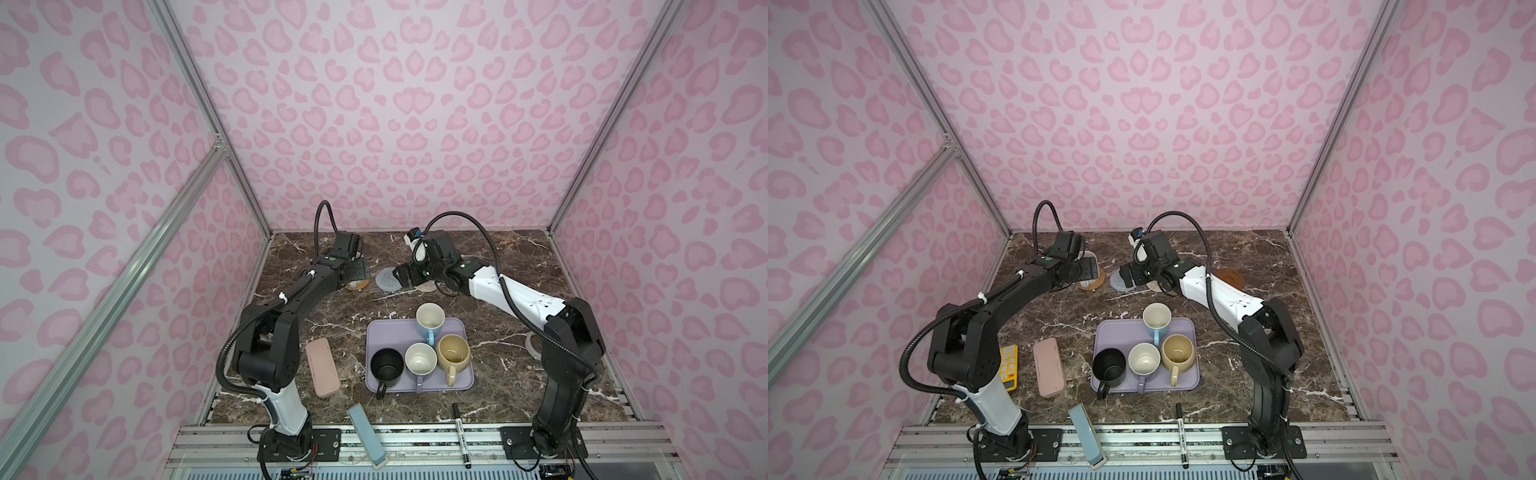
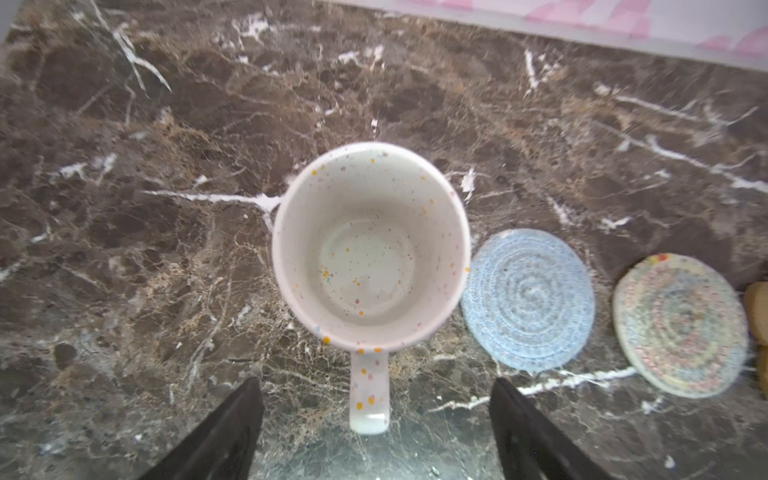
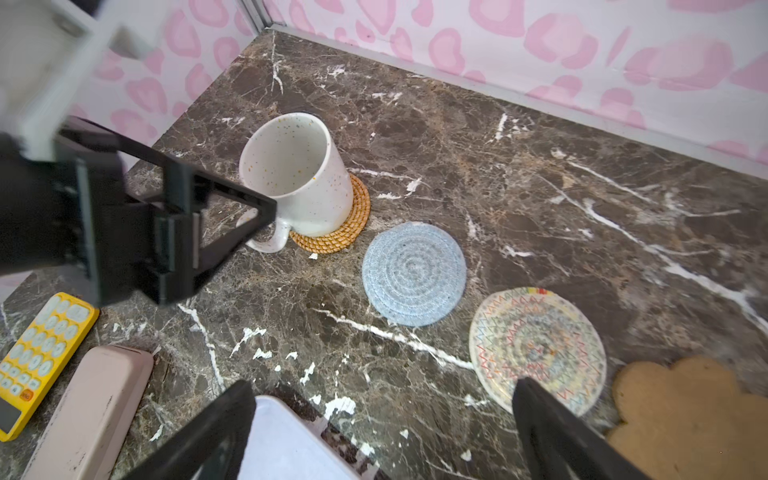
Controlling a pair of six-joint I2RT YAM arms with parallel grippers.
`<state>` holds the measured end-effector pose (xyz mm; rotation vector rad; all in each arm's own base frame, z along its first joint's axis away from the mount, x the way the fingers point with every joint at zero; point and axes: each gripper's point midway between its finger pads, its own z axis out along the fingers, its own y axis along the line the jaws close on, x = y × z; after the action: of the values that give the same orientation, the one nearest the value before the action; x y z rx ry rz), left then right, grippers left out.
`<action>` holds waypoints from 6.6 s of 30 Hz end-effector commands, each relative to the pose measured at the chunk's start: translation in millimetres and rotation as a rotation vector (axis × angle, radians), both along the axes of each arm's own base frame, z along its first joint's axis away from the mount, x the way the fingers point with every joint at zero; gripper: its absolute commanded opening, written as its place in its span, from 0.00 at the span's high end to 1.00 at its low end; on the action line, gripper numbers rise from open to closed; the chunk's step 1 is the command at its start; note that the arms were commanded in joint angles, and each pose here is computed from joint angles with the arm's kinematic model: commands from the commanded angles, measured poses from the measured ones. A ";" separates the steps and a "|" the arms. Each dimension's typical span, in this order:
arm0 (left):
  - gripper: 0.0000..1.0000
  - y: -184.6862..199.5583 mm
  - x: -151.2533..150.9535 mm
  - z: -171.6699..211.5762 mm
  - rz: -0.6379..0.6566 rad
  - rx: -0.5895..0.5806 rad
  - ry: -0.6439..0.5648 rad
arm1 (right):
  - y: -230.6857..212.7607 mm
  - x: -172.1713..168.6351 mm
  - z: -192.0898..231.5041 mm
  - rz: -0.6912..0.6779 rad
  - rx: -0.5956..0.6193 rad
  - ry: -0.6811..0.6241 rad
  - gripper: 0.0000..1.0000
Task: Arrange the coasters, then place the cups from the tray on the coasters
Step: 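Open and raise the left gripper while the right moves toward the tray, then lower the right gripper onto the light blue mug on the tray and close it, then lift the light blue mug with the right gripper toward the light blue coaster, then lower the light blue mug onto the light blue woven coaster with the right gripper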
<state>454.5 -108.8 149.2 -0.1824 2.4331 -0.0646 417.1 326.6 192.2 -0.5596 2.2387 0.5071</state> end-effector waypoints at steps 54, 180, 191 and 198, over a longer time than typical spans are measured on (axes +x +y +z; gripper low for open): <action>0.03 -123.3 -197.2 38.8 -0.358 -0.669 0.073 | -64.2 -156.5 -96.7 -0.190 -0.270 0.306 0.50; 0.02 -34.8 -103.4 23.3 0.014 -0.613 0.032 | 51.1 49.4 -85.2 -0.444 -0.278 0.101 1.00; 0.02 -33.2 -106.3 18.5 0.019 -0.607 0.038 | 51.0 42.8 -111.3 -0.429 -0.306 0.156 1.00; 0.02 -32.7 -107.2 15.2 0.024 -0.608 0.042 | 49.1 39.1 -122.0 -0.420 -0.315 0.190 1.00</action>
<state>346.5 -143.2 162.2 -0.4834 2.3975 -0.8015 457.3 376.3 81.7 -0.1762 2.5323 0.0051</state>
